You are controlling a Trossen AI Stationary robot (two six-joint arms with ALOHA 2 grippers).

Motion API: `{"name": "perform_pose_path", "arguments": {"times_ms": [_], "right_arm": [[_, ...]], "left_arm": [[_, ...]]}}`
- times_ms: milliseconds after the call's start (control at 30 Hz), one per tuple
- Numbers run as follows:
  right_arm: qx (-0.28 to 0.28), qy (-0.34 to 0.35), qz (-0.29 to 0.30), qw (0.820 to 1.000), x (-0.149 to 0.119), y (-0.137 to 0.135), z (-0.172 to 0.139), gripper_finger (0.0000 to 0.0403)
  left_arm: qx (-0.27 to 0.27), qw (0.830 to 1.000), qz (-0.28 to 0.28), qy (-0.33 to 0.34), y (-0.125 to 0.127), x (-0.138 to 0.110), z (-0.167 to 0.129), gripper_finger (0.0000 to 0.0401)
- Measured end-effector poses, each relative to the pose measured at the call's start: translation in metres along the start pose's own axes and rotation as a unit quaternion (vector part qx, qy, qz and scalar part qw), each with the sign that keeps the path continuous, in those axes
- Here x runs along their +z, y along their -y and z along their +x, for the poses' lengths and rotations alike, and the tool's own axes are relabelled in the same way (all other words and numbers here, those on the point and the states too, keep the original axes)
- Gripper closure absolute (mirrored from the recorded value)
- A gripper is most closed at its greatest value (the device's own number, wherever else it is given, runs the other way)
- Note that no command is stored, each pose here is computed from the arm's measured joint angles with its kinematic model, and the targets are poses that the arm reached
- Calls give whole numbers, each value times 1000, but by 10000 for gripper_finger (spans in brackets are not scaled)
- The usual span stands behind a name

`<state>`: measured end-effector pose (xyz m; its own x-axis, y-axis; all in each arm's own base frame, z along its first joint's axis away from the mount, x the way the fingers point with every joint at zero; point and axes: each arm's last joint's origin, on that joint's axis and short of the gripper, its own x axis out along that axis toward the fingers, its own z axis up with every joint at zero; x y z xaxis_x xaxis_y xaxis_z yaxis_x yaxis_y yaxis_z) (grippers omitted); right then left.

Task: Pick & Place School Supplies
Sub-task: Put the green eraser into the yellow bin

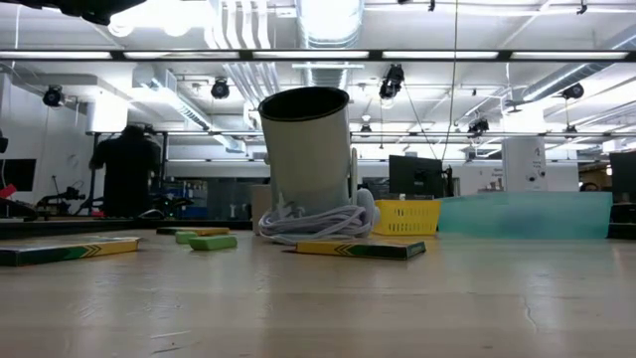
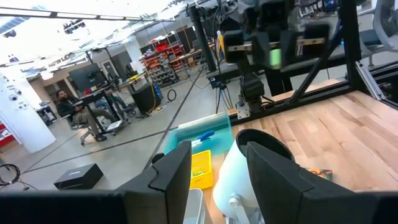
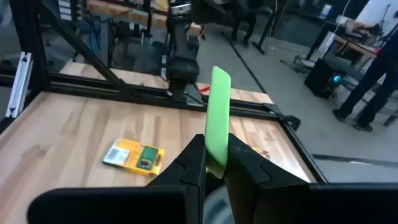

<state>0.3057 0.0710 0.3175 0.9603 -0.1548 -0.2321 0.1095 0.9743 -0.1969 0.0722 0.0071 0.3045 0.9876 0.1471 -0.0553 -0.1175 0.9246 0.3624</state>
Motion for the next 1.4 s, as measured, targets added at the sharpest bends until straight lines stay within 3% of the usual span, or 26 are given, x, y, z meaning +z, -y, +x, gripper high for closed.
{"name": "perform_pose_path", "arguments": {"times_ms": [200,567,733,1033,1400], "right_arm": [[8,36,20,999,-35,31,-32,369],[-85,48,31,995,-79,80,-67,369],[-138,28,58,988,-93,109,-65,369],[-174,-21,143,974,-124,163,-52,369],[-199,-102,239,945,-164,191,-24,369]], "left_arm": [[-1,1000,0,-1,0,0,0,240],[-1,1000,0,-3,0,-1,0,240],[-1,1000,0,-3,0,-1,0,240],[-1,1000,0,-3,0,-1,0,240],[-1,1000,0,-3,0,-1,0,240]]}}
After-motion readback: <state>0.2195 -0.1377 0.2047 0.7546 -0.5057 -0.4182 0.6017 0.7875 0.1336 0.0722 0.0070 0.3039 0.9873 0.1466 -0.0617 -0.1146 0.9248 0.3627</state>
